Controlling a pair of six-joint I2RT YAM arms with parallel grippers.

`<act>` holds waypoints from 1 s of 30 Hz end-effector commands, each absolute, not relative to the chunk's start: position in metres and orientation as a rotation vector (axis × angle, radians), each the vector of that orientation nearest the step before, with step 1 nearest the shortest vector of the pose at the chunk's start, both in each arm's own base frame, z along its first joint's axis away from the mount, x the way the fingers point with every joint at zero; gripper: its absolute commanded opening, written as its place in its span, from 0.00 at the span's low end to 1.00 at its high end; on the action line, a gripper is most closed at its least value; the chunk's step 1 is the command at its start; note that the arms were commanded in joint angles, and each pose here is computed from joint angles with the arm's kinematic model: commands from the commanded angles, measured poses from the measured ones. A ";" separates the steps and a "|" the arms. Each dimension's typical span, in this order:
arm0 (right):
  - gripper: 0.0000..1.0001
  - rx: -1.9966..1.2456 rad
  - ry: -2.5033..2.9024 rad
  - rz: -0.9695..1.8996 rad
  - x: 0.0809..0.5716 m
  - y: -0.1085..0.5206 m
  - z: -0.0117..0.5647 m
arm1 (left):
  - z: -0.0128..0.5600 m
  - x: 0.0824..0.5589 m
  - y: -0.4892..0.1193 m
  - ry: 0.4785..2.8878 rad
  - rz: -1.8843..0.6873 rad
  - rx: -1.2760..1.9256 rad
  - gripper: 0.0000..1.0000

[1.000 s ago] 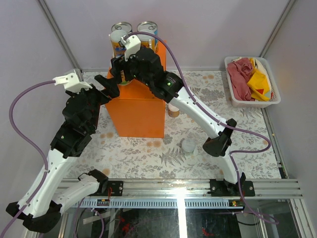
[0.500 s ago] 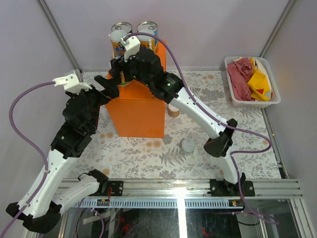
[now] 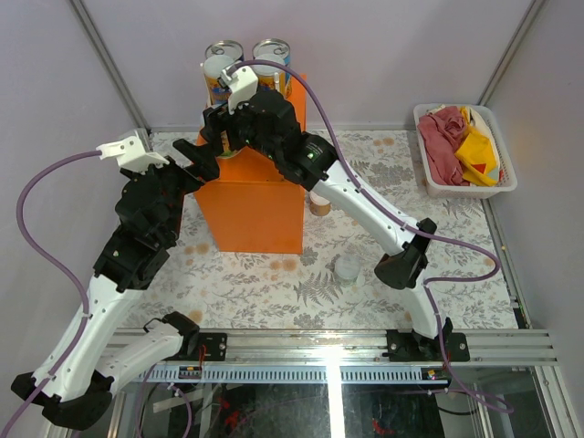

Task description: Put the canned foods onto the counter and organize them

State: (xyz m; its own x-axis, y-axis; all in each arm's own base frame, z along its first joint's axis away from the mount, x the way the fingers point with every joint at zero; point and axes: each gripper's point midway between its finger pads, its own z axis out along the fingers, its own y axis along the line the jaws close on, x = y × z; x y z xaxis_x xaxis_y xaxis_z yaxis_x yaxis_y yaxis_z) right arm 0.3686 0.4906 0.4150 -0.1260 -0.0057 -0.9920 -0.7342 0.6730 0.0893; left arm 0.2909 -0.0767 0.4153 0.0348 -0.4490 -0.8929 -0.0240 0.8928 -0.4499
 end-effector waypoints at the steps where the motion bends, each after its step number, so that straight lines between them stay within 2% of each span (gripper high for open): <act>1: 0.29 -0.676 1.656 0.700 0.360 0.511 0.382 | 0.423 0.290 -0.078 1.472 -0.383 -0.407 1.00; 5: 0.32 -0.679 1.654 0.702 0.361 0.512 0.381 | 0.423 0.289 -0.078 1.475 -0.386 -0.408 1.00; 7: 0.37 -0.677 1.658 0.697 0.361 0.511 0.379 | 0.422 0.289 -0.078 1.478 -0.388 -0.408 1.00; 12: 0.66 -0.655 1.651 0.674 0.361 0.503 0.385 | 0.421 0.288 -0.079 1.483 -0.393 -0.408 1.00; 16: 0.76 -0.660 1.643 0.685 0.357 0.500 0.392 | 0.421 0.287 -0.079 1.480 -0.402 -0.412 1.00; 27: 0.88 -0.644 1.615 0.699 0.349 0.488 0.413 | 0.426 0.288 -0.084 1.477 -0.427 -0.407 1.00; 30: 0.95 -0.642 1.611 0.702 0.348 0.486 0.415 | 0.426 0.289 -0.084 1.477 -0.429 -0.407 1.00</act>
State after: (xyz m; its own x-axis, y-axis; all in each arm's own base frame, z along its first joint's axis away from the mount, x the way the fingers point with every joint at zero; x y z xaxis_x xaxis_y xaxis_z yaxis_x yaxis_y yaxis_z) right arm 0.3693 0.4890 0.4028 -0.1421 -0.0179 -0.9897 -0.7186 0.6895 0.0907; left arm 0.2876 -0.0743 0.4104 0.0222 -0.4697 -0.8826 -0.0357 0.8819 -0.4702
